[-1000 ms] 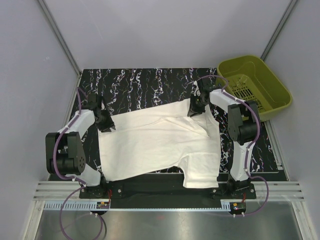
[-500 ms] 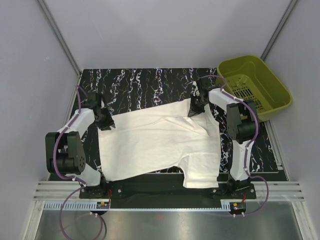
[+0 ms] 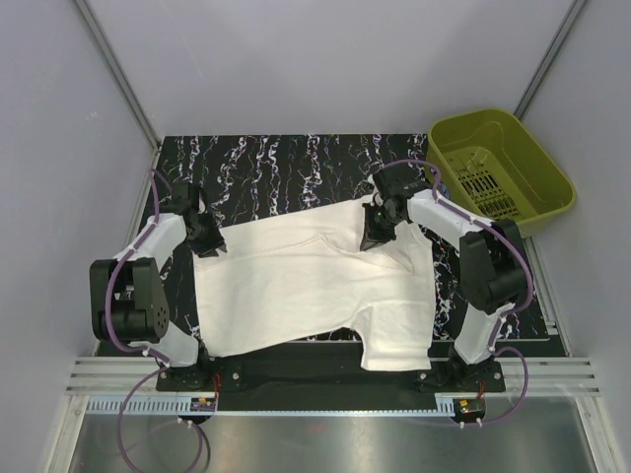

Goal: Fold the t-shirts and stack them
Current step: Fold the tshirt

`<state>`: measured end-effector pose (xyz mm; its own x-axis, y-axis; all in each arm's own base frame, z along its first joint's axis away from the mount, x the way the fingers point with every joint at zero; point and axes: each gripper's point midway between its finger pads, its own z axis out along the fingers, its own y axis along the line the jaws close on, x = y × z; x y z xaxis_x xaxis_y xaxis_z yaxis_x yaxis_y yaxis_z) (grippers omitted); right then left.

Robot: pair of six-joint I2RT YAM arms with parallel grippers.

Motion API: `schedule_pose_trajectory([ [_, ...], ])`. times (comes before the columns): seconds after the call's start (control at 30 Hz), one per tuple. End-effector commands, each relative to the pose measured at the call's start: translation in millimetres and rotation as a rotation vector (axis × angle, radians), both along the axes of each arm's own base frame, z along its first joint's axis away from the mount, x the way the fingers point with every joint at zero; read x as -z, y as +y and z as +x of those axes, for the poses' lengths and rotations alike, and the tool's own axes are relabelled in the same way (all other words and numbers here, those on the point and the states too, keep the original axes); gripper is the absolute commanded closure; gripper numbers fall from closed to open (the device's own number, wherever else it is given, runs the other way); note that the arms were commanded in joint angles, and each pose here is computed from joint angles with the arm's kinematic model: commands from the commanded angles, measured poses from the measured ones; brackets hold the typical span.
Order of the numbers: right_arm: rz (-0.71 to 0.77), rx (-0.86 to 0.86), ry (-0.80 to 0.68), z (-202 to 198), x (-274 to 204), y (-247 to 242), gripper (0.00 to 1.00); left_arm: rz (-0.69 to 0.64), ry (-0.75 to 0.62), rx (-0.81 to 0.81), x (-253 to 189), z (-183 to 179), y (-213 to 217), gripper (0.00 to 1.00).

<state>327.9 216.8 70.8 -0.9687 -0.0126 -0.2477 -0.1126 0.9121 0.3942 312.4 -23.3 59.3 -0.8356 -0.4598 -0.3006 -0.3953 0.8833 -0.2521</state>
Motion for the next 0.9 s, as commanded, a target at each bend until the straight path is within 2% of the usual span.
schedule_pose_trajectory([
  [0.0,-0.001,0.023,0.022,-20,-3,-4,0.99,0.019,-0.029,0.007,-4,8,5,0.67],
  [0.1,0.020,0.004,0.056,-41,-1,4,0.97,0.023,-0.029,0.009,-4,9,5,0.67],
  [0.3,0.109,-0.089,0.074,-79,-12,33,0.81,0.031,-0.029,0.007,-5,13,7,0.67],
  [0.33,0.113,-0.100,0.052,-82,-19,31,0.71,0.037,-0.024,0.005,-5,13,9,0.67],
  [0.37,0.096,-0.101,0.019,-79,-22,27,0.56,0.040,-0.029,0.006,-6,14,9,0.67],
  [0.5,0.014,-0.086,-0.118,-55,-36,6,0.37,0.045,-0.033,0.001,-8,18,13,0.67],
  [0.67,-0.193,0.122,-0.220,23,-33,-59,0.44,0.024,-0.043,-0.012,-9,30,21,0.67],
  [0.7,-0.215,0.136,-0.272,41,-41,-63,0.50,0.018,-0.047,-0.018,-10,33,24,0.69],
  [0.77,-0.300,0.137,-0.324,72,-32,-72,0.54,0.025,-0.039,-0.026,-7,41,28,0.70],
  [0.8,-0.321,0.140,-0.340,83,-31,-71,0.54,0.035,-0.036,-0.033,-5,44,31,0.70],
  [0.87,-0.389,0.169,-0.358,113,-25,-75,0.48,0.043,-0.006,-0.052,4,49,34,0.70],
])
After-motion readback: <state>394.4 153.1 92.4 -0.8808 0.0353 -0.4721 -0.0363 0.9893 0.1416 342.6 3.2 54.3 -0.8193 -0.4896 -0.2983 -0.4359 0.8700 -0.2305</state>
